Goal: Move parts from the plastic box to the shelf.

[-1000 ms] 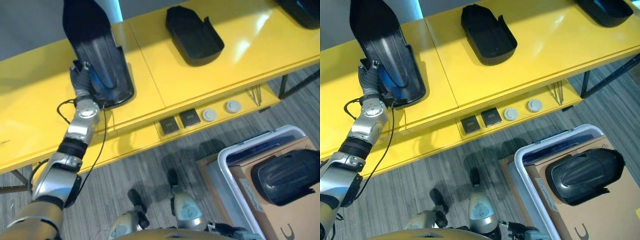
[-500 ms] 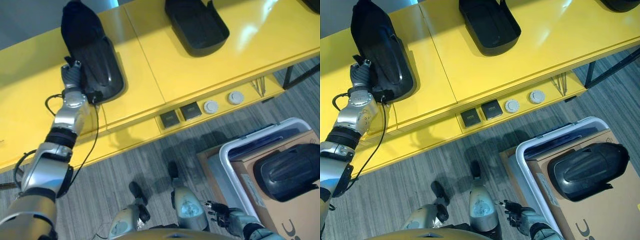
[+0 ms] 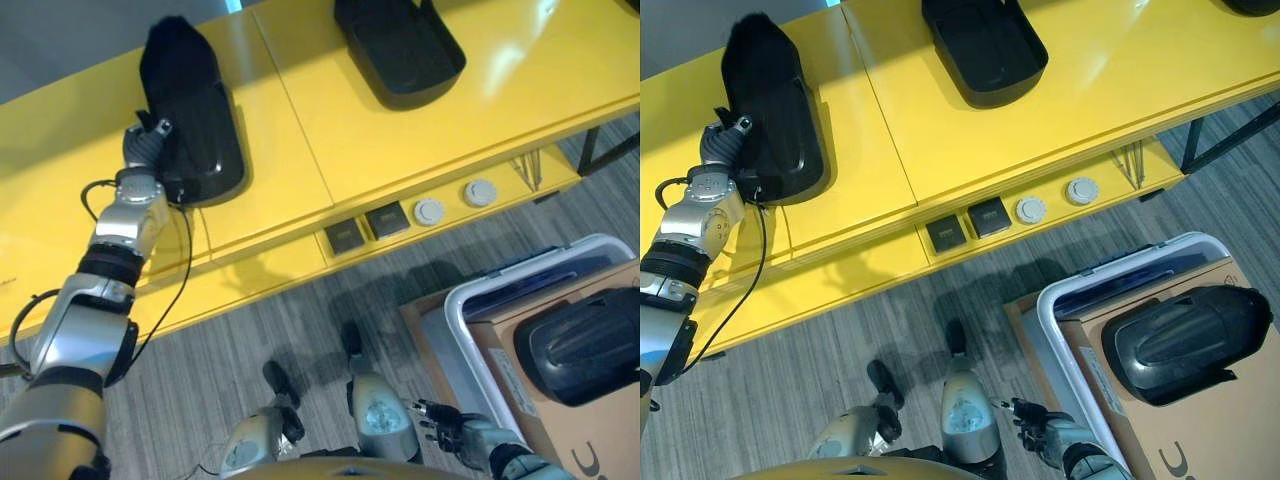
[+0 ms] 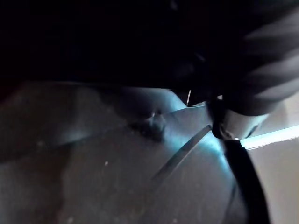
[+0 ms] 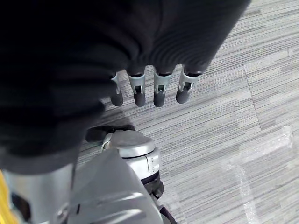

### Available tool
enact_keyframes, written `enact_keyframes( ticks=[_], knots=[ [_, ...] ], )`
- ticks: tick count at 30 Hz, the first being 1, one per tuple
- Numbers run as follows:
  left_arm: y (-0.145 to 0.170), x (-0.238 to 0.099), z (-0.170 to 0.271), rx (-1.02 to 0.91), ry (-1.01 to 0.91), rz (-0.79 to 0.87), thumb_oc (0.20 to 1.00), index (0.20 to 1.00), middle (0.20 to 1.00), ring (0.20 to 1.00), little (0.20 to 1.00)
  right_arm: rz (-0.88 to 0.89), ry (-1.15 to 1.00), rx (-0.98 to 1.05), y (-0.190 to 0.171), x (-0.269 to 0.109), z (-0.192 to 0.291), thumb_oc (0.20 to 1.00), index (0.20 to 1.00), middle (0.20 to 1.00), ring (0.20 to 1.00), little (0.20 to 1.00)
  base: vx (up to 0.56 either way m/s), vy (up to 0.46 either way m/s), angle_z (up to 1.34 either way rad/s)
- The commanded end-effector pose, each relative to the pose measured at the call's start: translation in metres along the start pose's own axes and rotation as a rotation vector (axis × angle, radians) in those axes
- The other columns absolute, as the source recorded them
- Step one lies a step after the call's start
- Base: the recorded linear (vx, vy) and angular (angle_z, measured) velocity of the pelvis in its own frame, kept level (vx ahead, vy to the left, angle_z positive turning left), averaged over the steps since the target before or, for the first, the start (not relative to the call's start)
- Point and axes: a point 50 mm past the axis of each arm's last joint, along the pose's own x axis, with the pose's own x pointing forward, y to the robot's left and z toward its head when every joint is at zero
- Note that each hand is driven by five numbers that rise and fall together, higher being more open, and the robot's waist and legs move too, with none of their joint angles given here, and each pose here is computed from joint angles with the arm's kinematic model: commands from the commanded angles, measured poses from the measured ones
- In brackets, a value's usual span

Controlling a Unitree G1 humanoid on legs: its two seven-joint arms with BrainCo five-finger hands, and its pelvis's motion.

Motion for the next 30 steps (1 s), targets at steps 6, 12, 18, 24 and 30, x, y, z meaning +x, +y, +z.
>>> enact_keyframes(
  ticks=[6, 12, 18, 24, 30],
  knots=[
    [0.018, 0.005, -0.032, 0.039, 0.195, 0.112, 1.0, 1.0, 1.0, 1.0, 1.0, 0.006, 0.054, -0.012, 0.003, 0.001, -0.01, 1.0, 1.0, 1.0, 1.0, 1.0, 0.0, 0.0, 0.0],
    [0.016, 0.005, -0.032, 0.02, 0.173, 0.136, 1.0, 1.0, 1.0, 1.0, 1.0, 0.005, 0.052, -0.007, 0.006, 0.002, -0.011, 1.0, 1.0, 1.0, 1.0, 1.0, 0.0, 0.0, 0.0],
    [0.002, 0.002, -0.016, -0.082, 0.075, 0.072, 1.0, 1.0, 1.0, 1.0, 1.0, 0.0, 0.089, 0.001, 0.005, 0.001, -0.026, 1.0, 1.0, 1.0, 1.0, 1.0, 0.01, -0.006, 0.03],
    [-0.009, -0.005, 0.006, -0.311, -0.079, -0.007, 1.0, 1.0, 1.0, 1.0, 1.0, 0.0, 0.138, -0.004, 0.004, -0.001, -0.044, 1.0, 1.0, 1.0, 1.0, 1.0, 0.05, -0.005, 0.08],
    [0.007, -0.02, -0.013, -0.194, -0.142, 0.092, 1.0, 1.0, 1.0, 1.0, 1.0, -0.004, 0.184, 0.035, 0.008, -0.001, -0.057, 1.0, 1.0, 1.0, 1.0, 1.0, 0.06, 0.007, 0.06]
  ],
)
